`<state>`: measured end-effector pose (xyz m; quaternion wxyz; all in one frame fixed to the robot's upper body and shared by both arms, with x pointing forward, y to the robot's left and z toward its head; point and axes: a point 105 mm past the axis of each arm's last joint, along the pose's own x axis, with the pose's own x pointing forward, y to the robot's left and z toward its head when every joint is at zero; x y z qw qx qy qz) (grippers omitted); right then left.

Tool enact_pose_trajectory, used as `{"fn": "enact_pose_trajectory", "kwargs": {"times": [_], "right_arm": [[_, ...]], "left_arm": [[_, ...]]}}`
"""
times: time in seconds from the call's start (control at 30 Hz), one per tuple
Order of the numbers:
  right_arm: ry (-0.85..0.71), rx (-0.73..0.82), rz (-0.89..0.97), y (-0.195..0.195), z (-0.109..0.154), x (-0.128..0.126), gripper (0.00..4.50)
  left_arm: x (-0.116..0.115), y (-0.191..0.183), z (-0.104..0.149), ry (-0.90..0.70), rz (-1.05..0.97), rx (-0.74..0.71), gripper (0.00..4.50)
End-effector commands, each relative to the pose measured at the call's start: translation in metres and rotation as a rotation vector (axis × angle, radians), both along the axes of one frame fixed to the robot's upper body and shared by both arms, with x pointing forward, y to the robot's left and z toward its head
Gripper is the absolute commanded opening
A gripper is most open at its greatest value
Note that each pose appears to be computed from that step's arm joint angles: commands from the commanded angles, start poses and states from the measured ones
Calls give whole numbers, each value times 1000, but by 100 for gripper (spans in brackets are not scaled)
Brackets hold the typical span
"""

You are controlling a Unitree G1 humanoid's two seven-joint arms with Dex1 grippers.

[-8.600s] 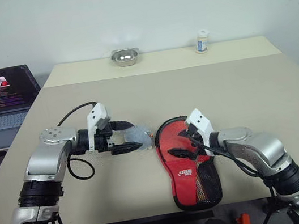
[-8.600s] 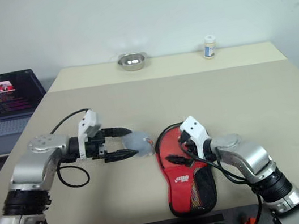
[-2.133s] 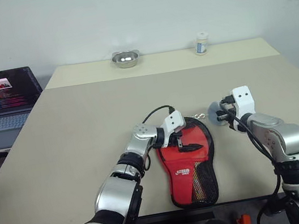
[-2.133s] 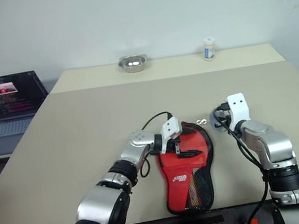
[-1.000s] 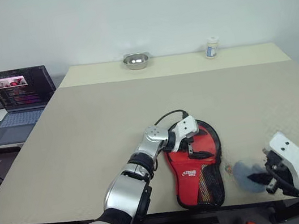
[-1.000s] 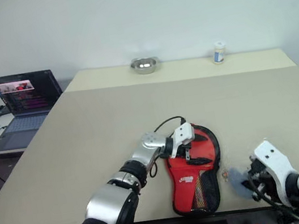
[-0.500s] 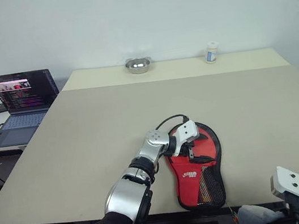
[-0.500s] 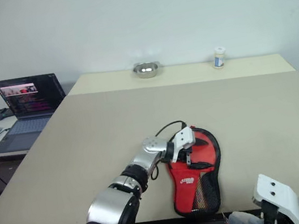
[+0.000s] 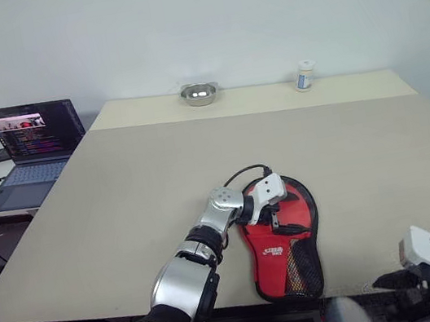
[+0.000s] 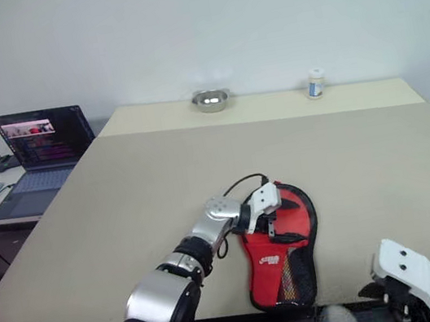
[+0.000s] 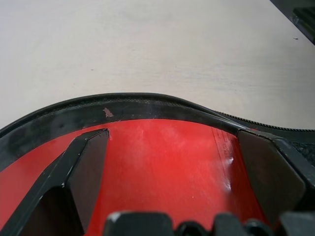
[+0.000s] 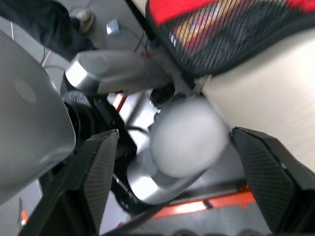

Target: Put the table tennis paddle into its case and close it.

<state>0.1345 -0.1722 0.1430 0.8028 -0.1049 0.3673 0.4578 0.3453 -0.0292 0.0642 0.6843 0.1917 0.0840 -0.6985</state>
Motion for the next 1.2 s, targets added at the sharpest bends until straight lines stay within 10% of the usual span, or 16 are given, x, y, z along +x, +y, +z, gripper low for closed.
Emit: {"fn": "enact_pose_trajectory", "kwargs": {"times": [0.03,0.43,0.8,1.2], "right_arm": [[-81,49,-54,-11,23,18,383],[-519,71,-191,-41,13,146,383],[-554,92,-310,-85,-10,183,383],[-551,58,-359,-99,-8,174,383]], "left_arm": [[2,7,-11,28,46,30,450],[15,22,83,-157,-69,-153,450],[3,107,92,-125,291,-233,450],[11,117,80,-131,429,-199,450]]}}
